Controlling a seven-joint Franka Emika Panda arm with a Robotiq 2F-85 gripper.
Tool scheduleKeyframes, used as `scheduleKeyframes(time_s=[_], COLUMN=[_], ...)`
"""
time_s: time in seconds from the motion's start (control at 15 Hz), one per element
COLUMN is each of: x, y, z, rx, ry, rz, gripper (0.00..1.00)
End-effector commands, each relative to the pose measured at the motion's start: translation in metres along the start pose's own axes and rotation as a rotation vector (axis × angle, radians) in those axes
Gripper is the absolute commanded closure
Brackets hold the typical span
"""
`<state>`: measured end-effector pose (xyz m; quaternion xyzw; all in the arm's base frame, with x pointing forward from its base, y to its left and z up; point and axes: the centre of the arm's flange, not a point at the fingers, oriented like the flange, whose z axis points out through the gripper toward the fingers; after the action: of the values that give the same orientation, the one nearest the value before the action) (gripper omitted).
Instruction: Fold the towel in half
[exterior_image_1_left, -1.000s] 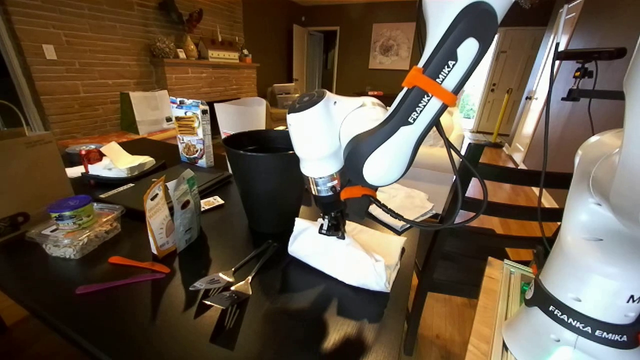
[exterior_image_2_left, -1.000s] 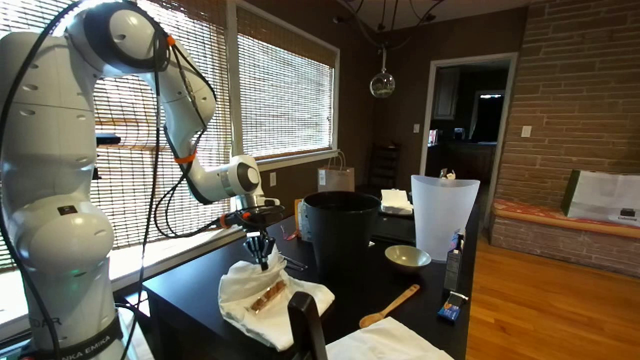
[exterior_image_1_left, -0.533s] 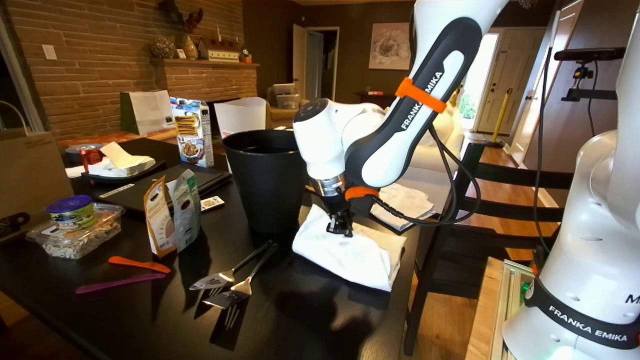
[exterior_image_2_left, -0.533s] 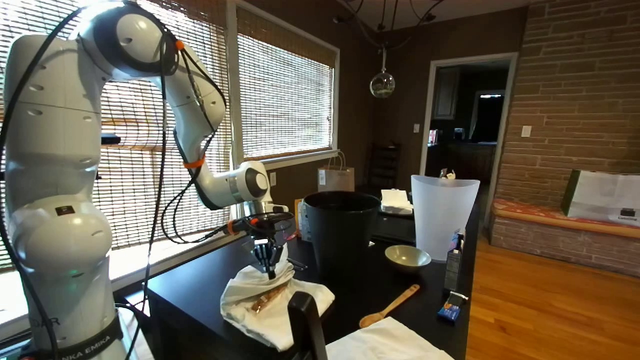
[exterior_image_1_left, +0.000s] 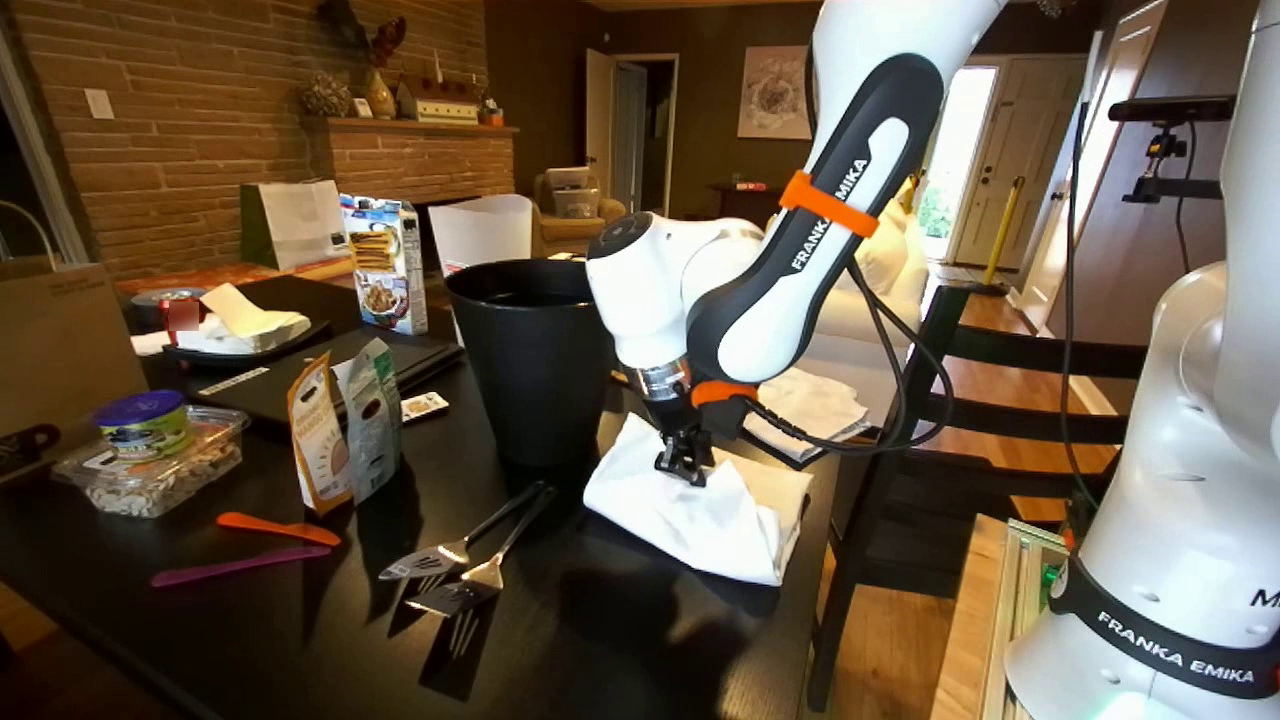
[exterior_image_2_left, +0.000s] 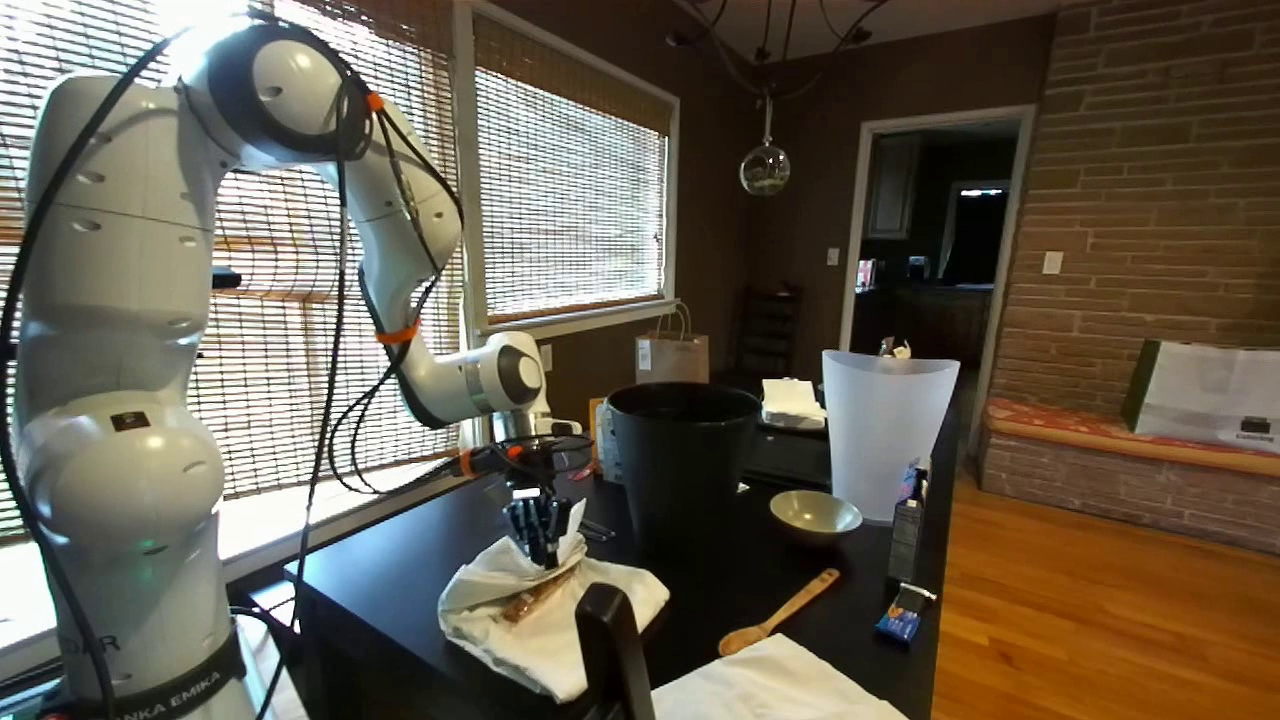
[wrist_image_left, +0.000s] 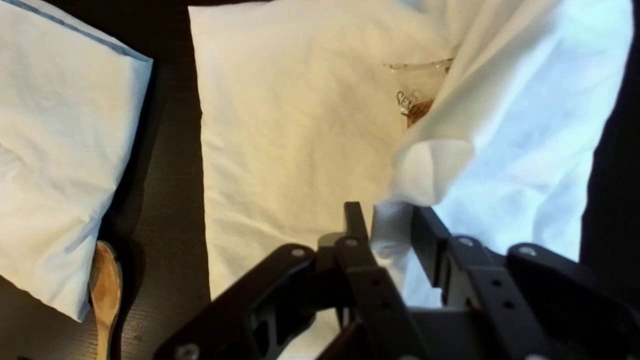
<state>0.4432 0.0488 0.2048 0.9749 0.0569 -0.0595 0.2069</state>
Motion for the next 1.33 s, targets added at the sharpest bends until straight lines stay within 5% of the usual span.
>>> scheduleKeyframes(time_s=[0.0, 0.27, 0.33, 0.4, 0.53, 1.0, 1.27], x=[0.009, 0.012, 0.013, 0.013, 0.013, 0.014, 0.016], y=[0.012, 0.018, 0.018, 0.018, 0.015, 0.014, 0.018], z=[0.0, 0.002, 0.003, 0.005, 0.01, 0.018, 0.029], rx=[-0.035, -0.048, -0.047, -0.048, -0.047, -0.049, -0.053], ry=[-0.001, -0.002, -0.003, -0.003, -0.007, -0.008, -0.022], rz=[-0.011, -0.011, -0.015, -0.013, -0.016, -0.017, -0.014], gripper=[0.36, 0.09, 0.1, 0.45, 0.43, 0.93, 1.0])
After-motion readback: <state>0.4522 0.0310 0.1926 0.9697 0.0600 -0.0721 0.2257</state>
